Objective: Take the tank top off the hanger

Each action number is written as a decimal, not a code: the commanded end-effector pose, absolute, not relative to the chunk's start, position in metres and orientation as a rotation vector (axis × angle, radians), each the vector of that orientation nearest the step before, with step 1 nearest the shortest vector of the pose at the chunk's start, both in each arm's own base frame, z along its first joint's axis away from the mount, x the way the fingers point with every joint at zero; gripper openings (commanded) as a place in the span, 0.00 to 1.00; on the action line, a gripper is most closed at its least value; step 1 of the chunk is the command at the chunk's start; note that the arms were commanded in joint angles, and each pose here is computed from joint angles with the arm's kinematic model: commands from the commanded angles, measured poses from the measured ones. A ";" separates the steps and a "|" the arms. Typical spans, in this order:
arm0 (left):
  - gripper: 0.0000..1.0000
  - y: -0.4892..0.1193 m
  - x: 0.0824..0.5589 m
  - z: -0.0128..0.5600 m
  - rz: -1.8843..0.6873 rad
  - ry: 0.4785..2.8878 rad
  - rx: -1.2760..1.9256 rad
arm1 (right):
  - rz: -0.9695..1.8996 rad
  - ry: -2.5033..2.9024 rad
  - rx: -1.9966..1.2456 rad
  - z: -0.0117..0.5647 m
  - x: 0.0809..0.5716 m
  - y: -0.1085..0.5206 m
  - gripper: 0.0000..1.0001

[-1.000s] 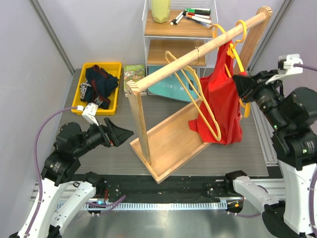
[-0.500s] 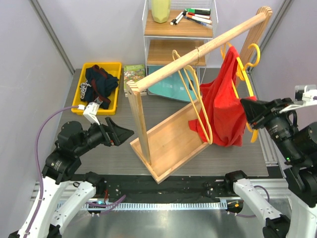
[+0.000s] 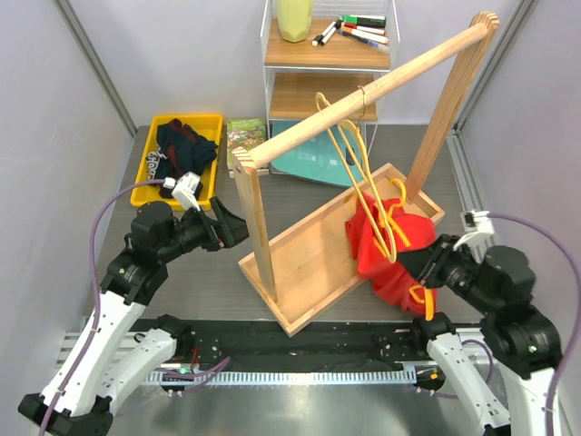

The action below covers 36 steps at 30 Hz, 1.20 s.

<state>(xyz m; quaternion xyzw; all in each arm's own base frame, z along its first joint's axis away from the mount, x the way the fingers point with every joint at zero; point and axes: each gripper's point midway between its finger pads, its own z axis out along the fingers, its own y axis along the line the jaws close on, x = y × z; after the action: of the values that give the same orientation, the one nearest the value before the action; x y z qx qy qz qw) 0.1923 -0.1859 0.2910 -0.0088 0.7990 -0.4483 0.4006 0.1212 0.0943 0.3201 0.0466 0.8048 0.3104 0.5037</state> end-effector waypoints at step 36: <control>0.63 -0.267 0.252 0.255 -1.438 2.098 0.113 | 1.456 1.696 -0.092 0.321 0.146 0.181 0.01</control>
<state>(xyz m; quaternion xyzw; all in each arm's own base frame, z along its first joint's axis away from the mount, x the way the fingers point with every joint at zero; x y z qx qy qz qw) 0.2478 -0.2599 0.2230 0.0169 0.8168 -0.5139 0.2617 0.1492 0.1866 0.2488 0.0487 0.7488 0.5837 0.3101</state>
